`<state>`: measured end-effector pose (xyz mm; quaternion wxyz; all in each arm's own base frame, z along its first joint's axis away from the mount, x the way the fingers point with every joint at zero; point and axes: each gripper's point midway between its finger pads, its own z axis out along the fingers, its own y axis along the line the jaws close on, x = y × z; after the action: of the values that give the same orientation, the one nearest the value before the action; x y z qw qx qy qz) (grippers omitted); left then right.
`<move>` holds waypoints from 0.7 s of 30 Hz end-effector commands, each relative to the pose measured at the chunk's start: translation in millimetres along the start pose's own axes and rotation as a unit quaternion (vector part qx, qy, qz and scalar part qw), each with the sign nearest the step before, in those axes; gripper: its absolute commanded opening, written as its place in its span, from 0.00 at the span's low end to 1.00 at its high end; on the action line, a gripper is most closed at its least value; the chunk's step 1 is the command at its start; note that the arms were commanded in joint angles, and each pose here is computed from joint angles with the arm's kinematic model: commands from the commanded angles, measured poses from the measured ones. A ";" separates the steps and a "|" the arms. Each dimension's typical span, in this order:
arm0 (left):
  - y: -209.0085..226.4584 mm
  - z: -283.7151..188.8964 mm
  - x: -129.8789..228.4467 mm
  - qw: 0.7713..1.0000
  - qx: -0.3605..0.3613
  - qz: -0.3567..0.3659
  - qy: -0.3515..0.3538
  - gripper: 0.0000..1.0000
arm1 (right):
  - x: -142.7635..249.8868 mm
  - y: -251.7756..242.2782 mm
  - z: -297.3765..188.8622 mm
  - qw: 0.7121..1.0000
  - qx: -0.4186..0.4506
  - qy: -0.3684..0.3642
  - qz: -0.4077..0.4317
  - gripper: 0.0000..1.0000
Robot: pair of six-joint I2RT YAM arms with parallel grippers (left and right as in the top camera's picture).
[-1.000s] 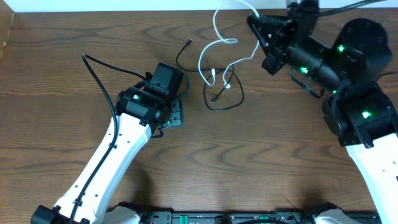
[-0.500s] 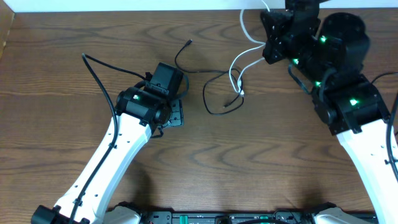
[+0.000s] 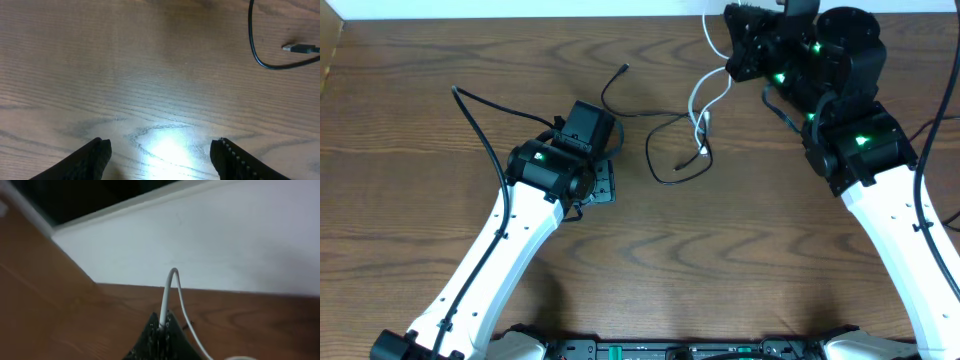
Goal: Untangle cables
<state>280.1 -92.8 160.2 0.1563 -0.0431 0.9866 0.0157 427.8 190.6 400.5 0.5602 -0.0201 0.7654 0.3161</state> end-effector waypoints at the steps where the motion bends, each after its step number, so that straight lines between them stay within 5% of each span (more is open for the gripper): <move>1: 1.0 3.6 2.1 1.000 -0.005 0.006 0.007 0.69 | 6.0 -28.9 -1.7 0.984 0.081 -0.009 0.160 0.01; 3: 1.3 3.6 2.8 1.000 -0.006 0.006 0.008 0.69 | 20.0 -61.8 -10.5 0.959 0.170 -0.016 0.224 0.01; 7: 2.2 3.6 4.4 1.000 -0.007 0.007 0.012 0.69 | 46.4 -110.4 -28.0 0.928 0.304 -0.010 0.216 0.01; 12: 2.1 3.6 4.2 1.000 -0.007 0.007 0.011 0.69 | 68.4 -123.0 -19.6 0.922 0.319 0.029 0.219 0.01; 16: 2.2 3.6 4.4 1.000 -0.007 0.007 0.012 0.69 | 61.4 -71.9 18.0 0.952 0.155 0.065 0.256 0.01; 21: 2.2 3.6 4.4 1.000 -0.007 0.007 0.012 0.69 | 0.2 28.6 26.1 0.971 -0.124 0.029 0.203 0.01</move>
<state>278.0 -91.8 159.4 0.1516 -0.0426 0.9874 0.0180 467.7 184.5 369.1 0.4822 0.1802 0.7520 0.4117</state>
